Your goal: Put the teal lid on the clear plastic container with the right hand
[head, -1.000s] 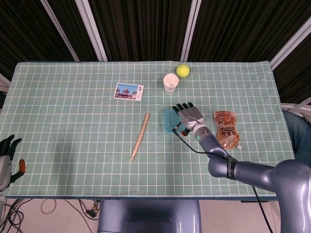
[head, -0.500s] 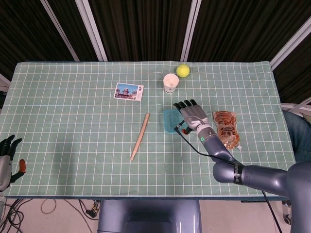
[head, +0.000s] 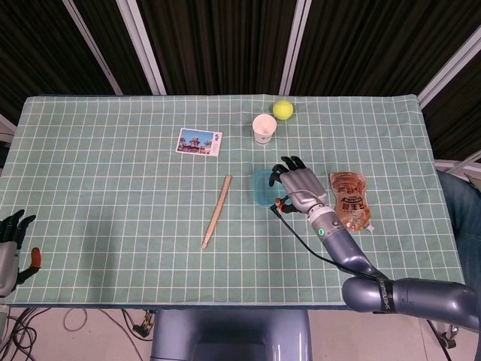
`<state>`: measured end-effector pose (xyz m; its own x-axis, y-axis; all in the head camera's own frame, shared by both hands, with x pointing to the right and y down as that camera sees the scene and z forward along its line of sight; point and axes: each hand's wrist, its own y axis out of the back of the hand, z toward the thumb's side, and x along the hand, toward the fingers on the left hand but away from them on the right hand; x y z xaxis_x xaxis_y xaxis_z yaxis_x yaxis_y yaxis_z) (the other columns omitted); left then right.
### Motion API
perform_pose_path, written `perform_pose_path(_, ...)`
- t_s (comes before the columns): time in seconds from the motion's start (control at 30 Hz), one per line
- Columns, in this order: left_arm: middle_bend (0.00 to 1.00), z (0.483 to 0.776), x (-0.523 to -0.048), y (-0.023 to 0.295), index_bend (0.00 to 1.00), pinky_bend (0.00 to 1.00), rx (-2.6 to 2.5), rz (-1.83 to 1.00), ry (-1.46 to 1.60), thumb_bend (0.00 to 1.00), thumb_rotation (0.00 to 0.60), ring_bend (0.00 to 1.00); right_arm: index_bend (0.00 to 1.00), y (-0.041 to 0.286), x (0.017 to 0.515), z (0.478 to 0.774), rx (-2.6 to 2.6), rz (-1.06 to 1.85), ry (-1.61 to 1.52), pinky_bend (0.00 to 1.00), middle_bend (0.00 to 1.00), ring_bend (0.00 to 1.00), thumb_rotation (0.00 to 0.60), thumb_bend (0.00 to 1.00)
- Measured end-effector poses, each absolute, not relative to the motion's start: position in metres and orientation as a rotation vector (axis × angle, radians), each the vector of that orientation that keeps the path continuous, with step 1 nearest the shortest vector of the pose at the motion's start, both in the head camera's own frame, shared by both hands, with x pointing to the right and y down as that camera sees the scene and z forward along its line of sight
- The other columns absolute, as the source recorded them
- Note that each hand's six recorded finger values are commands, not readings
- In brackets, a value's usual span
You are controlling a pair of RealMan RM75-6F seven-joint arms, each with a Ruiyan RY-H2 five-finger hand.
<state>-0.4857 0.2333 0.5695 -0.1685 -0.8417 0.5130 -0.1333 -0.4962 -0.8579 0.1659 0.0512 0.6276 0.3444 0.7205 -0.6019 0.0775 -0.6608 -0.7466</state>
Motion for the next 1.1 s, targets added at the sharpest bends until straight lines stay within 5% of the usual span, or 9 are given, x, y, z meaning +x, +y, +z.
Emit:
perform_pose_path(0.37, 0.00, 0.568, -0.486, 0.233, 0.11, 0.00, -1.570, -1.713, 1.133, 0.57, 0.600, 0.00, 0.51, 0.058, 0.150, 0.621, -2.018, 1.278, -0.733, 0.00, 0.24, 0.00, 0.600, 0.47)
perform_pose_path(1.1, 0.00, 0.568, -0.486, 0.233, 0.11, 0.00, -1.579, -1.717, 1.137, 0.57, 0.600, 0.00, 0.63, 0.066, 0.131, 0.656, -2.039, 1.307, -0.721, 0.00, 0.24, 0.00, 0.600, 0.47)
